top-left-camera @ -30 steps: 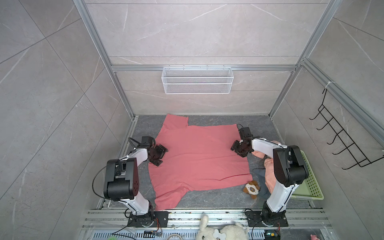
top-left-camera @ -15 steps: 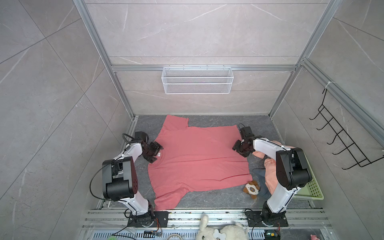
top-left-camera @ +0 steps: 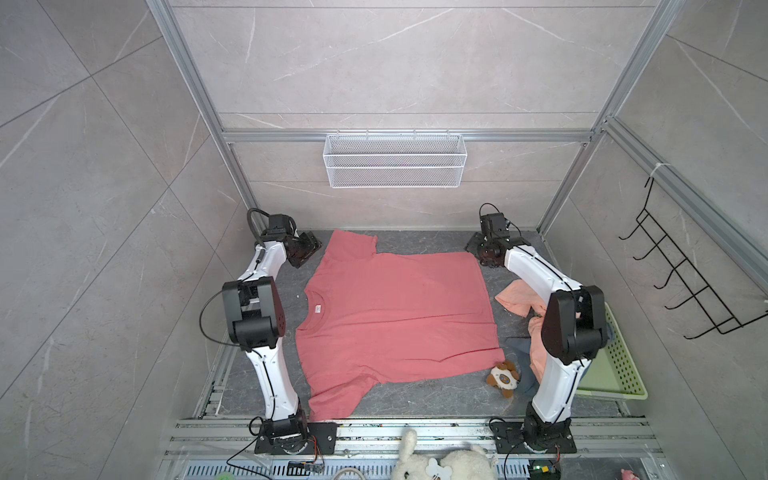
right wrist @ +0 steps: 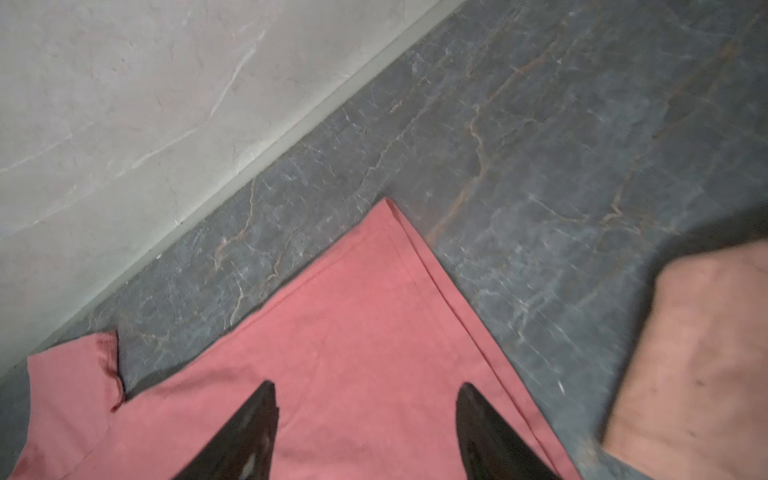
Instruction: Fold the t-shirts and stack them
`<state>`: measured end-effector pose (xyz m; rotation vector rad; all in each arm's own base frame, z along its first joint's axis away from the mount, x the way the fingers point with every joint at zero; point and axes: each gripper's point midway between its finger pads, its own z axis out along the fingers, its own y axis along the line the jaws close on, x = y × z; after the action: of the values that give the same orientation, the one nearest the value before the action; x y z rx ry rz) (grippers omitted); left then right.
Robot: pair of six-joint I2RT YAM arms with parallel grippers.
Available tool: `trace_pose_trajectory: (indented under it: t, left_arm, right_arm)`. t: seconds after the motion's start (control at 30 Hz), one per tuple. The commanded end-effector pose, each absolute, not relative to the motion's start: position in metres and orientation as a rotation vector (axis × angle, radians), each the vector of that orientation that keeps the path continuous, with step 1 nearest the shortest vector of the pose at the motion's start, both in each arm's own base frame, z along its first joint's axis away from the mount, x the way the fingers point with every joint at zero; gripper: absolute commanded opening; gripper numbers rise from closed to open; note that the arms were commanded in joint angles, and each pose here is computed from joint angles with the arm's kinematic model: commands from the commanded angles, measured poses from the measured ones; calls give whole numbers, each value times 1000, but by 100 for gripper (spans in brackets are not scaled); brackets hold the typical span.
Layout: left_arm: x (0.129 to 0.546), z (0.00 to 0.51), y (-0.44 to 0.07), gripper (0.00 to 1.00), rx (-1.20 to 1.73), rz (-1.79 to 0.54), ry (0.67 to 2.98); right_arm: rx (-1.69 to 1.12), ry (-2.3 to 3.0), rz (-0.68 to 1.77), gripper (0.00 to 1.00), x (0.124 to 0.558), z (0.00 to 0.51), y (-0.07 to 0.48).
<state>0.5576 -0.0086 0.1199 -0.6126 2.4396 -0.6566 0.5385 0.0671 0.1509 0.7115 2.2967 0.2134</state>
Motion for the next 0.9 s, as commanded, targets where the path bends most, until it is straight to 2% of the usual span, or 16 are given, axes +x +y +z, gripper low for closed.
trace_pose_trajectory:
  t: [0.0,0.33,0.87]
  left_arm:
    - [591,123,-15,76,-542,-594,2392]
    - [652,62,-11,75,-643,-578,2365]
    - [670,25,-67,69,-636,-675,2392]
  right_arm:
    - [721,2341,153,69,554,125,59]
    - [759,2359,182,68,595,95,52]
    - [761,2459,117,69,632,44,53]
